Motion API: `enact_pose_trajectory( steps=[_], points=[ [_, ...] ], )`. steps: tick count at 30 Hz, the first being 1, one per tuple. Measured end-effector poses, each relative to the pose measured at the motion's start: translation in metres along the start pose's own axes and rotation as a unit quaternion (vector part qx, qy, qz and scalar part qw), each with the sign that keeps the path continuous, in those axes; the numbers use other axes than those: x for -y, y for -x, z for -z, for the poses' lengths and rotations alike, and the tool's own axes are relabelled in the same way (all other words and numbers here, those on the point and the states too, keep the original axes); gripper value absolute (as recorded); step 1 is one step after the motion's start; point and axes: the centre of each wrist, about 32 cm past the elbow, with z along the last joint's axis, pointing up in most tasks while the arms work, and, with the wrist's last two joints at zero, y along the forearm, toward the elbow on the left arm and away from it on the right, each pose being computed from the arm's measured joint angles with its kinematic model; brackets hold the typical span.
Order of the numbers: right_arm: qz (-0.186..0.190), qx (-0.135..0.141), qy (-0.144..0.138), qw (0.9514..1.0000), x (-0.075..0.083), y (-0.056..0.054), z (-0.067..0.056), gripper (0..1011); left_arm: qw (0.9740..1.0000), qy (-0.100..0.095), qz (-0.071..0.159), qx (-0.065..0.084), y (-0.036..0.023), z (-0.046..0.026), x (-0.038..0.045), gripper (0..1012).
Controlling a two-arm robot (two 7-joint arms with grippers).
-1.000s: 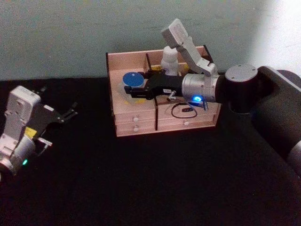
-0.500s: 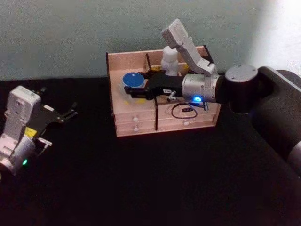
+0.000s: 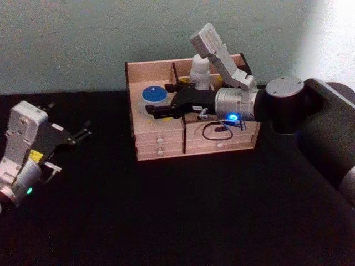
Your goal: Pick up the facial cleanser and watermelon frost from the table and place them into the tiered storage box.
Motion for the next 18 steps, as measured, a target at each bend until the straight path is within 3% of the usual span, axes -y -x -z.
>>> enact_pose_trajectory(
  steps=[18],
  points=[
    [0.001,0.003,-0.005,1.0000,0.0012,0.0000,-0.0015,1003,1.0000,0.000,0.000,0.000,0.0000,0.0000,0.0000,1001]
  ],
)
